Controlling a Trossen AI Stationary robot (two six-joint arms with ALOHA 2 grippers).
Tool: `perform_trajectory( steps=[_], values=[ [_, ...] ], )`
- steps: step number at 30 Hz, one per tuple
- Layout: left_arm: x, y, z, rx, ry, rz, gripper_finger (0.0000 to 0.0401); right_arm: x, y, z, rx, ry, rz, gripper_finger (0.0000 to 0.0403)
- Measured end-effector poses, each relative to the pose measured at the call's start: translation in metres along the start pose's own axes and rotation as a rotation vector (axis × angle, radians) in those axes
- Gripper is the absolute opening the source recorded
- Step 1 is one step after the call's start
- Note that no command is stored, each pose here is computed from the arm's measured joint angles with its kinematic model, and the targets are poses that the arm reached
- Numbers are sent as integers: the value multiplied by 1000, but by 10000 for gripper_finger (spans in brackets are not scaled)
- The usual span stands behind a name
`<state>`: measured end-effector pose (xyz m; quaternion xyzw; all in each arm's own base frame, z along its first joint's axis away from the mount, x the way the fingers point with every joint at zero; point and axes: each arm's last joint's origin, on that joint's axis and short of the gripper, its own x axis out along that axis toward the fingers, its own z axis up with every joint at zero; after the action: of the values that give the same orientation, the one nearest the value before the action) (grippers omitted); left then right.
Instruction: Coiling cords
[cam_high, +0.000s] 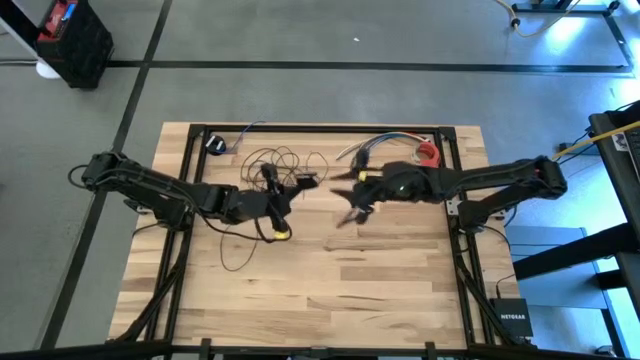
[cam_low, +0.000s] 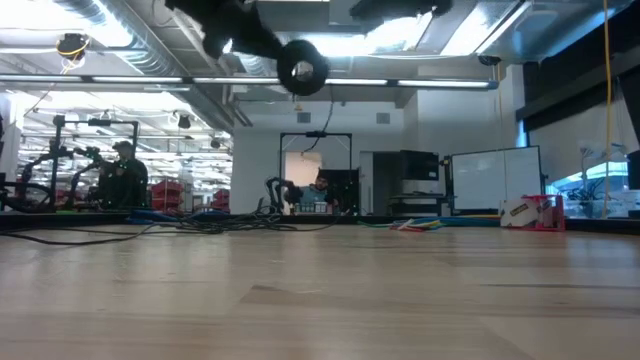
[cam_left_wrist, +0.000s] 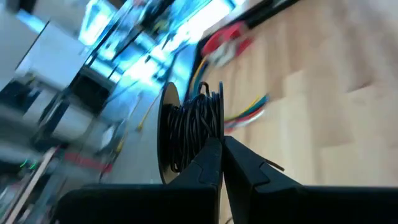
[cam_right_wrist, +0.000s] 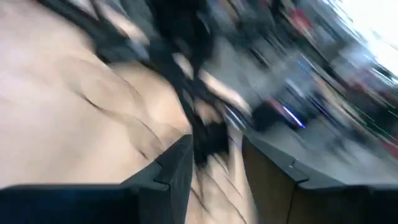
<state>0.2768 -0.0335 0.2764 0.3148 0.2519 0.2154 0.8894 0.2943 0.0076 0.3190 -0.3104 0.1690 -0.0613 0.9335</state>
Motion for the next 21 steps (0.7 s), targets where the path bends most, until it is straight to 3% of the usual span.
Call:
perform_trajectory(
  steps=[3,6,9,21],
  values=[
    [-2,-2,5,12,-74,-73,1,-6,-12,-11,75,-244,140,143],
    [-1,-1,8,0,-117,-96,1,-7,-25,-25,166,-364,134,143],
    [-1,0,9,-6,-130,-91,1,0,-28,-37,220,-352,116,143],
    [-4,-1,14,-19,-169,-90,1,26,-22,-47,213,-340,114,143]
  ],
)
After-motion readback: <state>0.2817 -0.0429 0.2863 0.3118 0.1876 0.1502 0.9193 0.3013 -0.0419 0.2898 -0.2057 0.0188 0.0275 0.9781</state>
